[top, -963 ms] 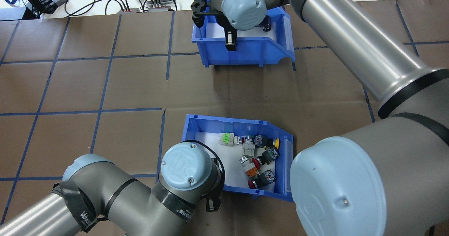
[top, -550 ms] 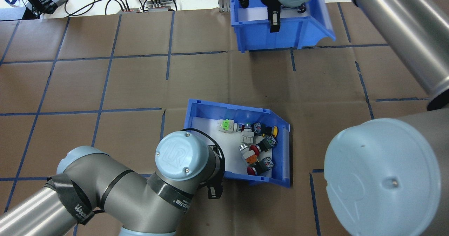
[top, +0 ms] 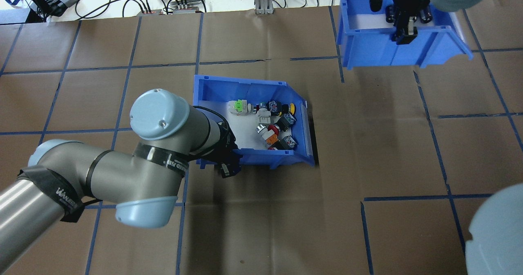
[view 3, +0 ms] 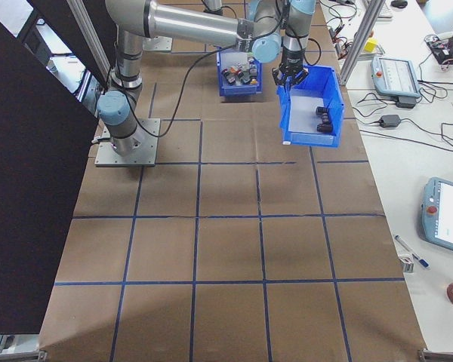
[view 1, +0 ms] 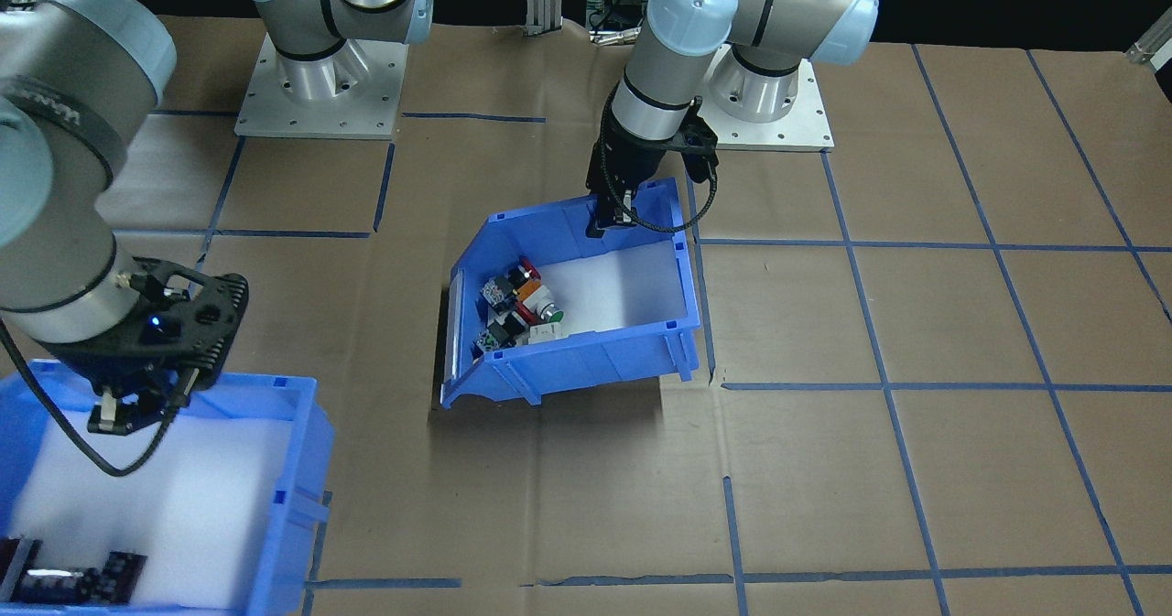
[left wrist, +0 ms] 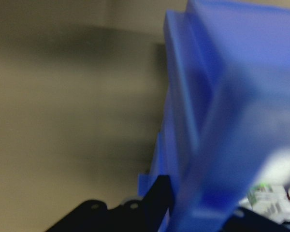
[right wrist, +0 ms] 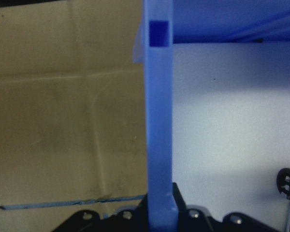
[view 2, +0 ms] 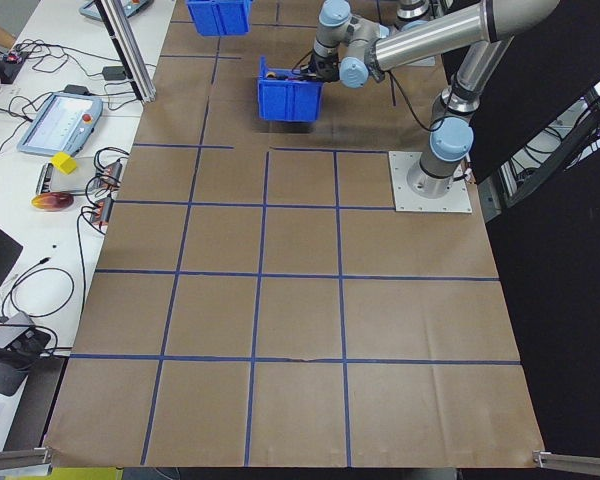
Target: Place button box in front
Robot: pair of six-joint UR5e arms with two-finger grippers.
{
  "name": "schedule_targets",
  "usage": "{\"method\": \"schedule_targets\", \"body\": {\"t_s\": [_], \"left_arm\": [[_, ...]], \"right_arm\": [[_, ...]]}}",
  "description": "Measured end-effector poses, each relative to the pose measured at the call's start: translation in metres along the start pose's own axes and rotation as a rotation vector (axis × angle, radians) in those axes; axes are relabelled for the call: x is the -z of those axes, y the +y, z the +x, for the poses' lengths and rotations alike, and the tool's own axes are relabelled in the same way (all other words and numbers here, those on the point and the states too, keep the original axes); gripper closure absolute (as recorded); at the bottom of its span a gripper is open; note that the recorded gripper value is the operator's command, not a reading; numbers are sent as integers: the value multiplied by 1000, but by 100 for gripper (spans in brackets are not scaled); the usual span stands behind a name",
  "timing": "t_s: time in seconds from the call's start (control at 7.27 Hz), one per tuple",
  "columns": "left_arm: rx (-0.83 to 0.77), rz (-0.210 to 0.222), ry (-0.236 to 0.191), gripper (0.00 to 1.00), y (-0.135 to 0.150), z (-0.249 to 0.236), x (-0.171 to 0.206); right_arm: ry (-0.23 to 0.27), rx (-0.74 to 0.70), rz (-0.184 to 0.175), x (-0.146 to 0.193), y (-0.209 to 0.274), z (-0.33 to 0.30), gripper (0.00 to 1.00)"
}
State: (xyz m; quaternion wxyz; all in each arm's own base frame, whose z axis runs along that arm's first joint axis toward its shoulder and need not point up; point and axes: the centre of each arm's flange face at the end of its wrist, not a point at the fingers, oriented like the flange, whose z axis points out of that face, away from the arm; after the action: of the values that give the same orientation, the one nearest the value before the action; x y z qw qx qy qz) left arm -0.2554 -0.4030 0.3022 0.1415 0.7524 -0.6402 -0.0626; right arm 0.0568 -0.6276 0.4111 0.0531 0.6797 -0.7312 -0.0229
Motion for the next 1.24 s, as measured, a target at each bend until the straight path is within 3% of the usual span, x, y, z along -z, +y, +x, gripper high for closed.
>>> {"method": "schedule_targets", "body": {"t_s": [0.28,0.69,0.83,1.24], "left_arm": [[15,-105,9,100,17,76,3],[-42,-283,-44,100,50,162,-37],[-59,-308,-62,100,49,175,-53],[-42,-304,-88,100,33,186,-74]], "right_arm": [[19,3,-1,-16,27,-44,96],[71,28,0,-45,42,-80,96],[73,35,10,-48,48,-82,96],[72,42,26,-53,64,-82,96]]}}
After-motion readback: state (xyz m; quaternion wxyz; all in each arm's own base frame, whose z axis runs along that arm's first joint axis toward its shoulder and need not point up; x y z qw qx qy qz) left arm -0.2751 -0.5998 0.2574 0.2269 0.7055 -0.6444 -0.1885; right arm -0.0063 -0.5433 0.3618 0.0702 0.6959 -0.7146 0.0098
